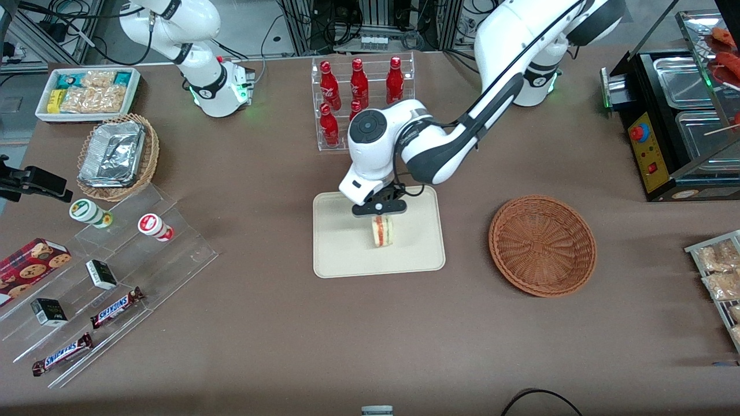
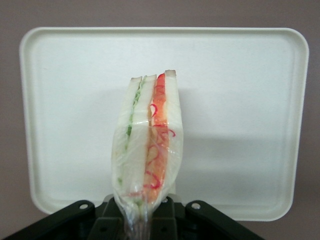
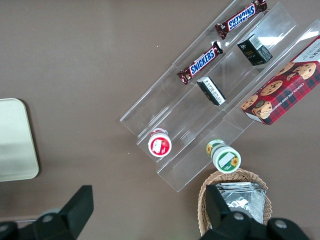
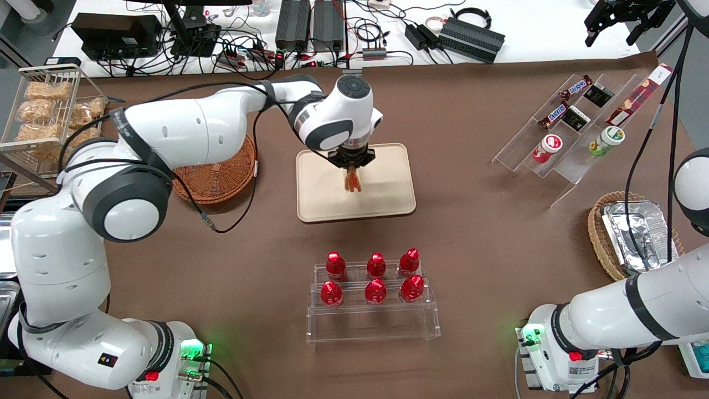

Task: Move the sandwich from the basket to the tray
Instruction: 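Lower the sandwich onto the tray and open the left gripper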

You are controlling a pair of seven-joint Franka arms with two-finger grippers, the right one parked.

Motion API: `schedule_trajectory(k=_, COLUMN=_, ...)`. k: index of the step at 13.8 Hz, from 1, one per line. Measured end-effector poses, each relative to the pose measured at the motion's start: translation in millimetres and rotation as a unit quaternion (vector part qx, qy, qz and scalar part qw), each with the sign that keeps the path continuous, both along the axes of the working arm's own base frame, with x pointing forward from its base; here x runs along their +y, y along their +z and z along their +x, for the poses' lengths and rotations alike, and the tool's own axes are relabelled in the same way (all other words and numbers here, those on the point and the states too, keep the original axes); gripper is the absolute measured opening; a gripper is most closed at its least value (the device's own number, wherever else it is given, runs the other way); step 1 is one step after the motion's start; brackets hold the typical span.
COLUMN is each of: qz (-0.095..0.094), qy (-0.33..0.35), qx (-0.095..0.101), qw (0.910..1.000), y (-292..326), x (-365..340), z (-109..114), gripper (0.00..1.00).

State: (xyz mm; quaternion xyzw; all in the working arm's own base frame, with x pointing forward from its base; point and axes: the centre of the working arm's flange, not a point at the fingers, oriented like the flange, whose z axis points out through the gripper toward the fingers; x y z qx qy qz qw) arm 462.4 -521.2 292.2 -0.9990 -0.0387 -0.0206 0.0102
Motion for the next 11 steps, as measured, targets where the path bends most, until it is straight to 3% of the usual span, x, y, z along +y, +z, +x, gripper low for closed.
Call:
schedule_trajectory(k=3, qz=0.015, qy=0.008, qx=-0.022, qw=0.9996, y=-33.7, x=-8.1, z=-11.9, gripper=0.16)
schedule_trajectory(k=10, qz=0.013, qy=0.01, qx=-0.011, qw=0.9998, y=-63.0, x=-10.1, z=-21.4, gripper=0.16)
schedule_trajectory(k=11, qz=0.013, qy=0.01, qx=-0.011, qw=0.9998, y=-62.9, x=-10.1, z=-21.4, gripper=0.22)
